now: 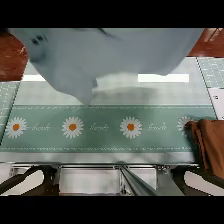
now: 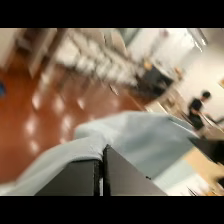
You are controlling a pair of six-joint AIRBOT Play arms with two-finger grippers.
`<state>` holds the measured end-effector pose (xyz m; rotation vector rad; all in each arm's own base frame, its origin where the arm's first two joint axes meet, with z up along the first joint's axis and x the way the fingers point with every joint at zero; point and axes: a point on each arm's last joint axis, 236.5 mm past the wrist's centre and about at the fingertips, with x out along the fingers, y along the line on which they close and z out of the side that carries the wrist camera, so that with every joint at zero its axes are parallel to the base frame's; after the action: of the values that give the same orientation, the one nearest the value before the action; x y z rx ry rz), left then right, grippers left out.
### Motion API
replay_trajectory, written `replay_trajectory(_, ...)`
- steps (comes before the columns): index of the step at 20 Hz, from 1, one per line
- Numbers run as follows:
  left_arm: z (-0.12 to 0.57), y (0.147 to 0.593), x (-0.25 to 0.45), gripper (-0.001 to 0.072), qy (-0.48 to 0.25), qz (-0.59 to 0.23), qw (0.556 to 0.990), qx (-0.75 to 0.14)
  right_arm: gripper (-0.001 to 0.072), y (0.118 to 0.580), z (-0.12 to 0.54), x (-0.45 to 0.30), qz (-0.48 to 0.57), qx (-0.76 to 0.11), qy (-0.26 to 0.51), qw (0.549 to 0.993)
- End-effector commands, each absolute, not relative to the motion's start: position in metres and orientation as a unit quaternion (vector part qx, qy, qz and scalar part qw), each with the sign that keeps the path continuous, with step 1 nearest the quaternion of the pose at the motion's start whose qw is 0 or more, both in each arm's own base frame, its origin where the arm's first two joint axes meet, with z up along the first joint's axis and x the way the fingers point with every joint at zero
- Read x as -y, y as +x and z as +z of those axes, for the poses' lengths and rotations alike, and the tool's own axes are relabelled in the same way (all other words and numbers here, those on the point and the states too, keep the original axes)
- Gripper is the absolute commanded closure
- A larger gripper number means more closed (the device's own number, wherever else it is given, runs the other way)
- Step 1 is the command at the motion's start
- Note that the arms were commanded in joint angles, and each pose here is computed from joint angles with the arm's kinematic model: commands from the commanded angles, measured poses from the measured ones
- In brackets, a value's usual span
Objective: Fold the shirts.
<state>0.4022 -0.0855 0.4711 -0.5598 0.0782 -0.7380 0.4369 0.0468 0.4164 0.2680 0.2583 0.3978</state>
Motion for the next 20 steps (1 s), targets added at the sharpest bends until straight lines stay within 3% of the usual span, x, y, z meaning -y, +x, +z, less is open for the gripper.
replay_trajectory(1, 0.551, 0.331, 0.053, 0.0693, -0.172, -0.286, 0.942, 0.043, 0.0690, 0.338, 0.503, -0.069, 0.206, -0.028, 0.054, 0.977)
replay_trajectory(5, 0.533, 0.272, 0.050, 0.0693, -0.050, -0.179, 0.983, 0.004, 0.0690, 0.251, 0.512, -0.069, 0.163, -0.024, -0.024, 0.986)
replay_trajectory(7, 0.531, 0.242, 0.054, 0.0693, -0.032, -0.135, 0.990, 0.008, 0.0690, 0.224, 0.502, -0.065, 0.141, -0.041, -0.042, 0.988)
replay_trajectory(12, 0.493, 0.179, 0.060, 0.0693, 0.025, -0.087, 0.996, -0.028, 0.0690, 0.211, 0.450, -0.048, 0.097, -0.110, -0.027, 0.989)
replay_trajectory(15, 0.428, 0.197, 0.031, 0.0693, -0.005, -0.048, 0.990, -0.129, 0.0690, 0.242, 0.386, -0.043, 0.107, -0.195, 0.004, 0.975)
replay_trajectory(20, 0.285, 0.302, 0.005, 0.0692, -0.101, -0.046, 0.956, -0.272, 0.0690, 0.328, 0.258, -0.047, 0.149, -0.313, 0.100, 0.933)
